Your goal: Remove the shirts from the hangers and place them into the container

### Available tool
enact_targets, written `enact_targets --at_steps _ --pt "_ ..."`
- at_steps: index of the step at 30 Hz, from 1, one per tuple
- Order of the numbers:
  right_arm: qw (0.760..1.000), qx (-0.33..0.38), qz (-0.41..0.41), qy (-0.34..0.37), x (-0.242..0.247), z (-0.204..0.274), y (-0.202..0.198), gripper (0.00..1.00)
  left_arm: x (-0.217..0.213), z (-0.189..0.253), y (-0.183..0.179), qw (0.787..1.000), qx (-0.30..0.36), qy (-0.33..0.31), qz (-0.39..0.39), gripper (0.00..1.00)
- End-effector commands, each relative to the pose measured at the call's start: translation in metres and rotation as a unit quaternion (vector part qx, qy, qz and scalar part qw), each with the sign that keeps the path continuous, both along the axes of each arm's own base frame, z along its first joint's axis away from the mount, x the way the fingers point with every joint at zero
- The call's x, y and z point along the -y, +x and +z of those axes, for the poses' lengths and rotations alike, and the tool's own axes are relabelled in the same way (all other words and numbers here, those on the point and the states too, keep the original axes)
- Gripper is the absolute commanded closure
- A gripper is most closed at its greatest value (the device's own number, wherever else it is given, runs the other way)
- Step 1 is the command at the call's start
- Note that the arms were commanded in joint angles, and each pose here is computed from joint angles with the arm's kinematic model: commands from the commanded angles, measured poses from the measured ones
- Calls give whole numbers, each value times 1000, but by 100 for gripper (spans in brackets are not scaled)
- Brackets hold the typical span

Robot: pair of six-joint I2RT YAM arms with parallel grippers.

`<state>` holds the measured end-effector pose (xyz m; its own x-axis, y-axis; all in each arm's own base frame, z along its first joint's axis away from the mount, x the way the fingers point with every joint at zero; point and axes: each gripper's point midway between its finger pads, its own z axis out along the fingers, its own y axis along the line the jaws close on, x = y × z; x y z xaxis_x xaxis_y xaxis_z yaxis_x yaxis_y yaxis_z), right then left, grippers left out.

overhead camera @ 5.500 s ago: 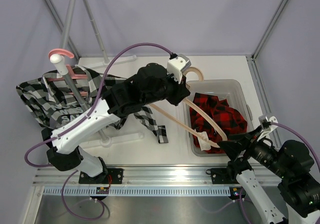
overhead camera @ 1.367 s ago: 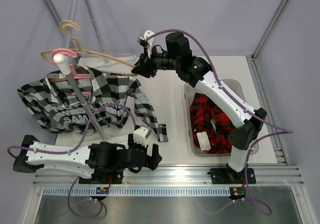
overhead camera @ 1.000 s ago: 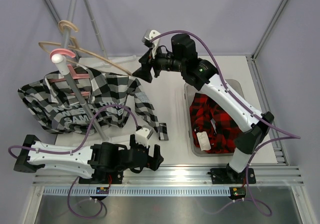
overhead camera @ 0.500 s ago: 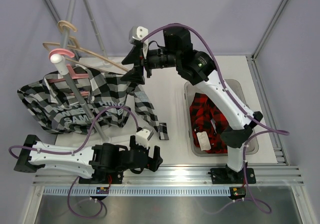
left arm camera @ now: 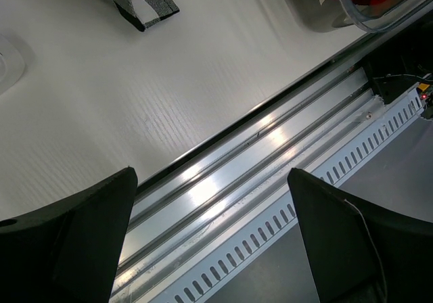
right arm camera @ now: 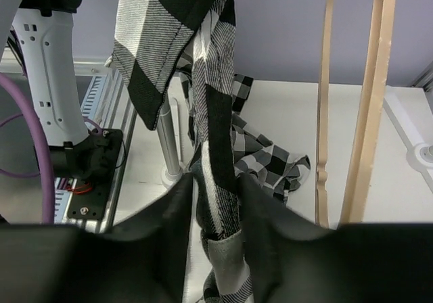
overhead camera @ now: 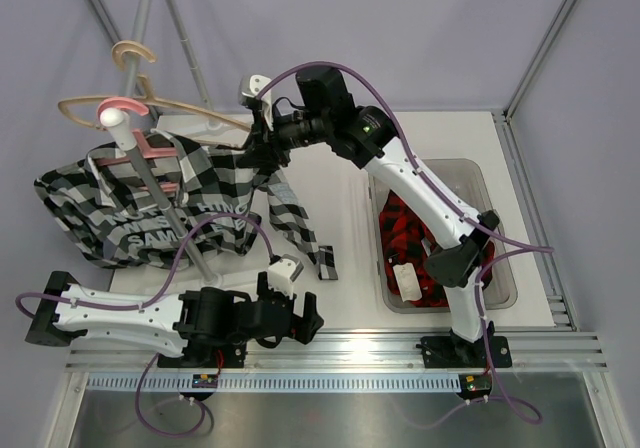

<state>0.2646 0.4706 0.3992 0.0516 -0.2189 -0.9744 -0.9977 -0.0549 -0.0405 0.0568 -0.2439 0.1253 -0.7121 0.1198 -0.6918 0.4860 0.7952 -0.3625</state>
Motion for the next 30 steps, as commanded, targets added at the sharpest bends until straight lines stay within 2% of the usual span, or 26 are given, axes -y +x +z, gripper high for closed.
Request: enact_targets --at_steps 1,2,3,8,12,15,23,30 --pt "1000 8 8 18 -1 14 -3 78 8 7 1 1000 -3 -30 7 1" --pt "1000 10 6 21 -1 17 -2 94 8 6 0 1000 -5 -30 5 1" --pt "1000 15 2 27 -1 22 -1 100 9 7 0 999 -4 -31 3 1" --pt "998 21 -7 67 4 60 -6 100 10 7 1 1000 0 -25 1 1" --pt "993 15 34 116 3 96 -28 100 10 9 1 1000 2 -28 1 1" --pt "991 12 48 127 -2 101 -29 100 9 10 0 1000 0 -30 -1 1" --pt "985 -10 70 155 -33 88 -14 100 5 10 0 999 -3 -33 3 1" --pt "987 -37 47 152 -51 63 8 100 6 10 0 999 -3 -37 1 1"
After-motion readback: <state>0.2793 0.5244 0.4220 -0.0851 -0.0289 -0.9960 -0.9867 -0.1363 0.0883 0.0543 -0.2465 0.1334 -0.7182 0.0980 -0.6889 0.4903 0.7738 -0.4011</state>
